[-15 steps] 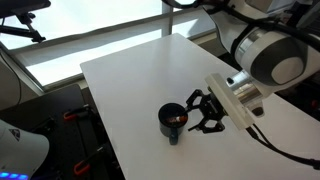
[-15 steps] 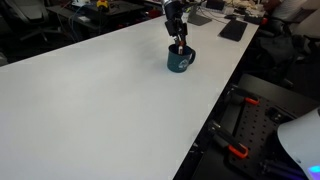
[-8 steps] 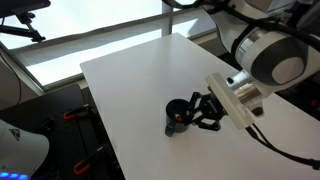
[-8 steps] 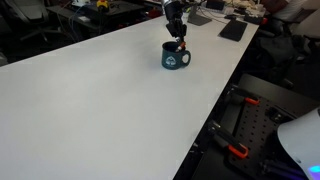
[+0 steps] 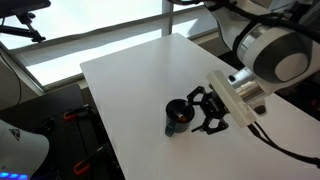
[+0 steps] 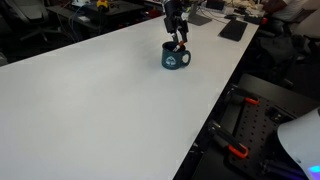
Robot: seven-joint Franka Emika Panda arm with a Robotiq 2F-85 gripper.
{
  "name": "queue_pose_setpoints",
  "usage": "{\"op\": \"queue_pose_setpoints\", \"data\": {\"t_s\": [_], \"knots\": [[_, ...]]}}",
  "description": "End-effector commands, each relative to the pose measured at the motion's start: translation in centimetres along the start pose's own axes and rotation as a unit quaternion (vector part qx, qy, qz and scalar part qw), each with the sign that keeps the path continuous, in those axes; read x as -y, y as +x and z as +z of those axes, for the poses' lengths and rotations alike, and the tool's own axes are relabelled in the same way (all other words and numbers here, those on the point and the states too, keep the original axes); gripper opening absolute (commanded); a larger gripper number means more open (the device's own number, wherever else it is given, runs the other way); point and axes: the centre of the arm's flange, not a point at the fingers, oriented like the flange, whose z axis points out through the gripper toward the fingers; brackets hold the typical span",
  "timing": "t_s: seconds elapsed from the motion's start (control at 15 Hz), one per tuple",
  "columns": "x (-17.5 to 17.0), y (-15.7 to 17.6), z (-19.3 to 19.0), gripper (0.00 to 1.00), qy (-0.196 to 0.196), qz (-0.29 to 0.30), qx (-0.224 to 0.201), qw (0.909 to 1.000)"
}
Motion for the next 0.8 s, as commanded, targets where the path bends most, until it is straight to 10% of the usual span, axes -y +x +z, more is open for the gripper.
{"op": "queue_pose_setpoints", "data": {"t_s": [0.0, 0.73], "knots": [[1.4, -1.5, -1.6, 1.0, 0.007, -0.008, -0.004, 0.9999], [3.9, -0.7, -1.5, 0.98, 0.007, -0.023, 0.012, 0.9996]]}}
